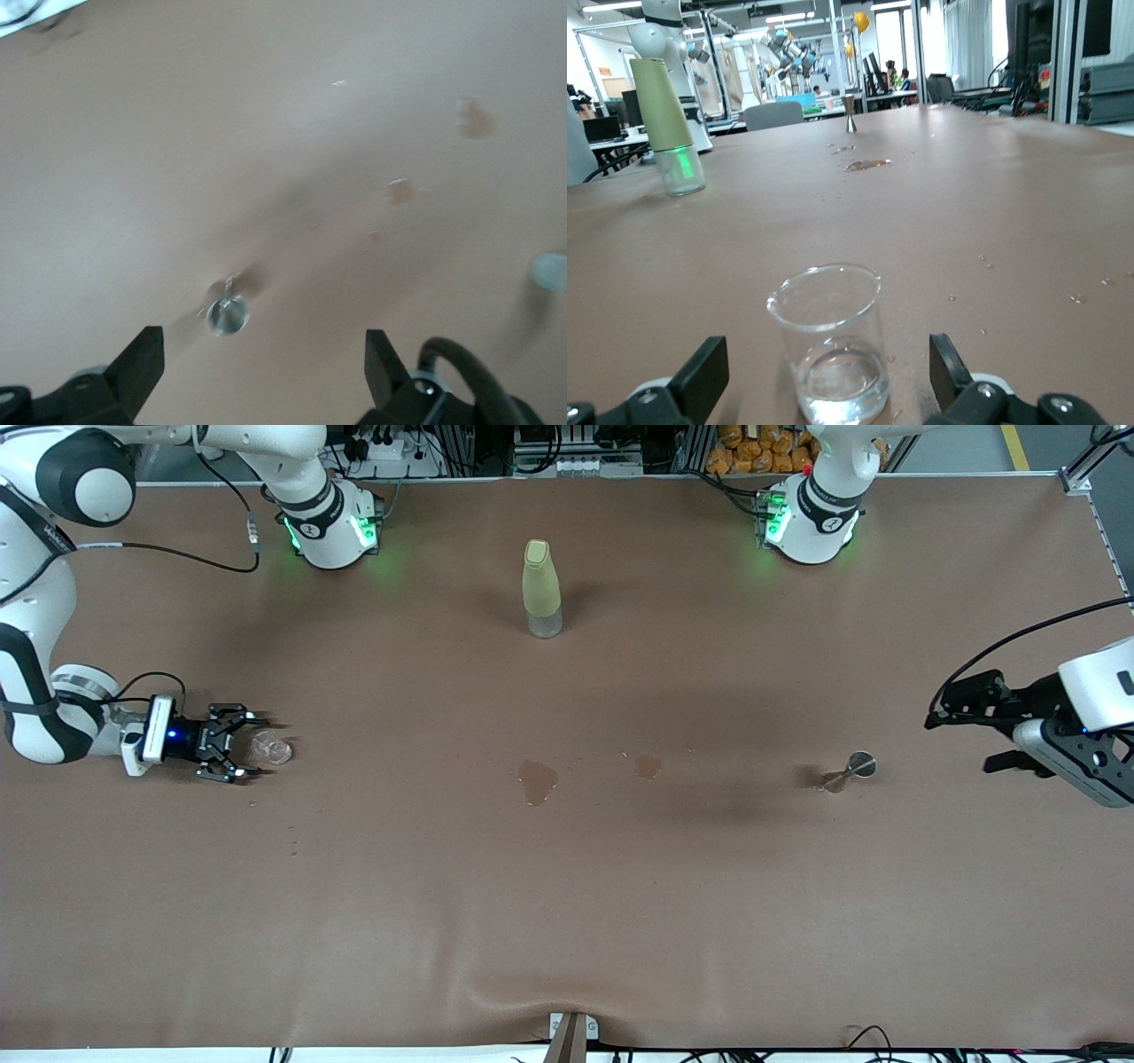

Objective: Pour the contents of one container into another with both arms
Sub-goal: 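Lift the beaker with the right gripper while the left gripper reaches the jigger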

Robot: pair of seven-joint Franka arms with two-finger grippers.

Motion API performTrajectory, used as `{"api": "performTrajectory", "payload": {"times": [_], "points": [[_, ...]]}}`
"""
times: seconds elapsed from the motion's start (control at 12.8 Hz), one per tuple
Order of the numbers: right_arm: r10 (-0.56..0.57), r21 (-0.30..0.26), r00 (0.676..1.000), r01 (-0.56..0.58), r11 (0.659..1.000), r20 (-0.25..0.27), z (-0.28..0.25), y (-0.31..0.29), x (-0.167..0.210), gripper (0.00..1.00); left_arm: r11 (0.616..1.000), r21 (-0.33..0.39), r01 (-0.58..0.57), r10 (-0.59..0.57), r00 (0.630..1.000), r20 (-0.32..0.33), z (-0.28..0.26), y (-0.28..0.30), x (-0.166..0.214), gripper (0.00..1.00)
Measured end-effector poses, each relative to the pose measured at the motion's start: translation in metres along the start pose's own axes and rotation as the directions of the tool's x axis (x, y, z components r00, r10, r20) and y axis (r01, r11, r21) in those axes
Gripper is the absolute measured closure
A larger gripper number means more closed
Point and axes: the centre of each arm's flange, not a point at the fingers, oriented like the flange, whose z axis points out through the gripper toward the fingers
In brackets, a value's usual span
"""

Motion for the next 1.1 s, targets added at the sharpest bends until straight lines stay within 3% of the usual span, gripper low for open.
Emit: {"api": "performTrajectory", "payload": {"times": [0.16,0.39,0.55,0.71,1.02,1.1], "points": [[-0.009,0.009,1.0,0.009,1.0,-0.018,0.01,0.005,-0.001,0.0,0.989,-0.095,-0.111,0.106,0.993,-0.057,0.011,-0.035,-0.018,0.0],[-0.012,0.019,0.999,0.013,1.0,-0.035,0.021,0.008,-0.001,0.0,0.949,-0.141,-0.281,0.27,0.958,-0.092,0.039,-0.066,-0.027,0.0],[-0.011,0.018,0.999,0.011,1.0,-0.037,0.021,0.007,-0.001,0.14,0.9,-0.182,-0.396,0.37,0.915,-0.159,0.057,-0.087,-0.036,0.0],[-0.011,0.018,0.999,0.011,1.0,-0.039,0.021,0.007,-0.001,0.19,0.846,-0.229,-0.481,0.436,0.872,-0.223,0.08,-0.113,-0.054,0.0],[-0.011,0.022,0.999,0.012,1.0,-0.05,0.021,0.007,0.0,0.21,0.76,-0.252,-0.599,0.517,0.792,-0.325,0.118,-0.146,-0.074,0.0],[-0.01,0.021,0.999,0.011,1.0,-0.051,0.02,0.007,0.0,0.28,0.732,-0.256,-0.632,0.538,0.766,-0.353,0.131,-0.154,-0.081,0.0]]}}
